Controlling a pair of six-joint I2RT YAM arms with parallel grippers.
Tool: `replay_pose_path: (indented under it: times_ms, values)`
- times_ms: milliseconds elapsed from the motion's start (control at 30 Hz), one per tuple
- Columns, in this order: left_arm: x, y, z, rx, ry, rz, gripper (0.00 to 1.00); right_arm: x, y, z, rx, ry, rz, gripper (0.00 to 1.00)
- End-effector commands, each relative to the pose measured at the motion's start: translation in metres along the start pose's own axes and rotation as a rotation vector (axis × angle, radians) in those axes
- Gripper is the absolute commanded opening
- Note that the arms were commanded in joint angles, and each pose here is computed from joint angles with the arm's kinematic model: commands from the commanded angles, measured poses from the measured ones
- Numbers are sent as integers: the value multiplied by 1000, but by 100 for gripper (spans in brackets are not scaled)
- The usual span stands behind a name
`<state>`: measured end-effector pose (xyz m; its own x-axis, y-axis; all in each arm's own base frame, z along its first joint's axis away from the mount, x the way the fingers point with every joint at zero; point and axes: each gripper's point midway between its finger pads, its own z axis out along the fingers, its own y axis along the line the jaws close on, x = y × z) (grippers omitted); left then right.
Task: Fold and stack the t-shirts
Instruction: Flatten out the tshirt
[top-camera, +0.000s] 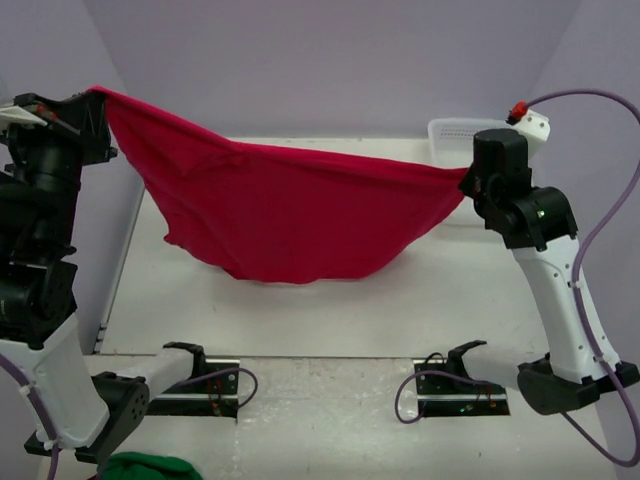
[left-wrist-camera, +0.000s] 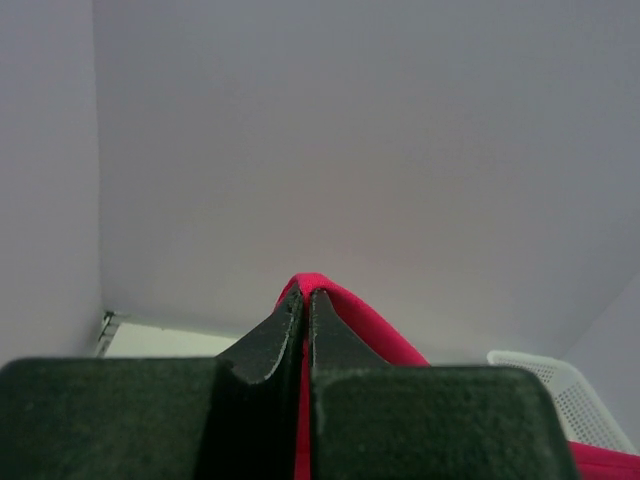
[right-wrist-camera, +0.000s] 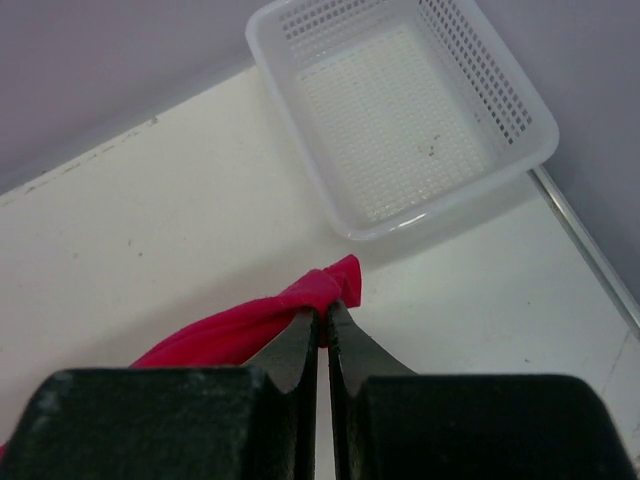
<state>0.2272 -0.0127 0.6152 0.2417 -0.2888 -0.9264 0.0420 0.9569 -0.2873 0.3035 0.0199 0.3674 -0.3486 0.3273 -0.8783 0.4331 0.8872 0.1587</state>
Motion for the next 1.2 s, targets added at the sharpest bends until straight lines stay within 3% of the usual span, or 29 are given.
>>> replay_pose_path:
  times_ms: [0,300,633,767,1000,1167]
  values:
    - [-58,-20,-20,97,-185,19,0,-35,-13,-26,-27,-114,15,0]
    - [-97,-51,-48,267,-298,13,0,-62,-13,-70,-203,-263,26,0]
    - [-117,-70,-70,379,-377,-2,0,-69,-7,-93,-292,-294,25,0]
    - [-85,-61,-28,312,-276,-14,0,-59,10,-73,-284,-236,-8,0]
    - [43,-16,71,94,6,25,0,-20,52,-9,-226,-89,-94,0]
    - [73,3,98,0,63,63,0,-18,66,11,-191,-71,-125,0]
